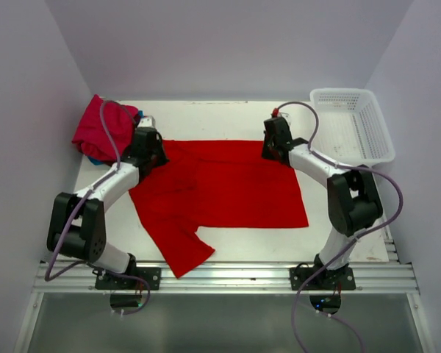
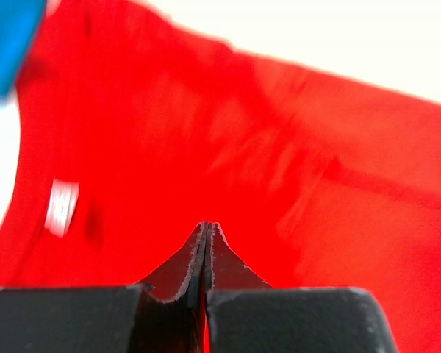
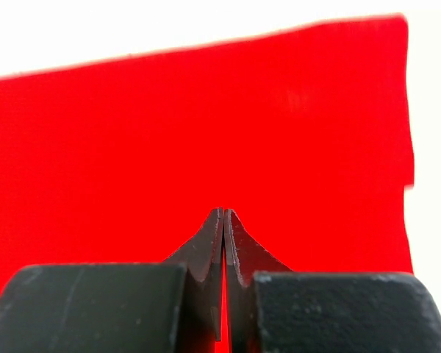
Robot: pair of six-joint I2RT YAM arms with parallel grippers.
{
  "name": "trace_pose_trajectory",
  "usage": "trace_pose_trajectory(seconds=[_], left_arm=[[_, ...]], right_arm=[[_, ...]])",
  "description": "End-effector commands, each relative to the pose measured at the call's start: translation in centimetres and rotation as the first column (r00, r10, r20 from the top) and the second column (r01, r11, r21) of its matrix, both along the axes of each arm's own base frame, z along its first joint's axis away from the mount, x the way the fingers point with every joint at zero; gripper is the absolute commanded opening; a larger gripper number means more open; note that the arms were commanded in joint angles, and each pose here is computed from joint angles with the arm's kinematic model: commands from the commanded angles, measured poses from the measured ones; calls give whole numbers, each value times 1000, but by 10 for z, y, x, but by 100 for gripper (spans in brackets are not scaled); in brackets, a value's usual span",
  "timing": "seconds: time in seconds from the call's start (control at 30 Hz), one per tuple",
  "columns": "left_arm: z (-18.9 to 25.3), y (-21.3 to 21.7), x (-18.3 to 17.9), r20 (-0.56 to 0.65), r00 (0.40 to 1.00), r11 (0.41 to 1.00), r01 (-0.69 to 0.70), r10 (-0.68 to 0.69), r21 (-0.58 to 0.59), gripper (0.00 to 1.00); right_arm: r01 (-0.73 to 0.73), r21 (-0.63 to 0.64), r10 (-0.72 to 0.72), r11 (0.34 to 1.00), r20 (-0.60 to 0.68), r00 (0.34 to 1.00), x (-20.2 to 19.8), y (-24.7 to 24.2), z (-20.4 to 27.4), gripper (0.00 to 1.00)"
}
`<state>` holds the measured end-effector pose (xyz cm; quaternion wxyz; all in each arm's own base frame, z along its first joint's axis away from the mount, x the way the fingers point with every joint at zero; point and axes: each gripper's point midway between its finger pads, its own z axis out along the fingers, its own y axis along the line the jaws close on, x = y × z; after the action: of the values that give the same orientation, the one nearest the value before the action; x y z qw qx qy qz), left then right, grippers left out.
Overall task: Fold and stack the t-shirts
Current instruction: Fold the flattened tshirt in 1/3 of the way
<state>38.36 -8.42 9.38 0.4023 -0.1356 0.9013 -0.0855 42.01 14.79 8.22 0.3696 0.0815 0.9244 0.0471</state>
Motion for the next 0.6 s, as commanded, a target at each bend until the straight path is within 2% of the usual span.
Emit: trace_pose_trajectory(seconds=[0.0, 0.03, 0.23, 0.33, 0.57], left_arm=[[24, -6, 50, 89, 996, 1000, 15, -16, 21, 0], [29, -7, 61, 105, 994, 1000, 16, -18, 13, 0], [-11, -8, 82, 26, 999, 1000, 21, -22, 22, 0], [-37, -5, 83, -27, 1000, 1000, 14, -13, 25, 0], [-51, -3, 83, -54, 998, 1000, 9, -8, 6, 0]], right_arm=[[60, -103, -59, 993, 12, 998, 29, -19, 7, 0], [78, -104, -76, 992, 25, 997, 41, -23, 14, 0], [110, -120, -116, 987, -46, 992, 52, -43, -13, 0], [132, -117, -141, 984, -75, 987, 52, -53, -26, 0], [158, -108, -171, 982, -124, 978, 49, -65, -48, 0]])
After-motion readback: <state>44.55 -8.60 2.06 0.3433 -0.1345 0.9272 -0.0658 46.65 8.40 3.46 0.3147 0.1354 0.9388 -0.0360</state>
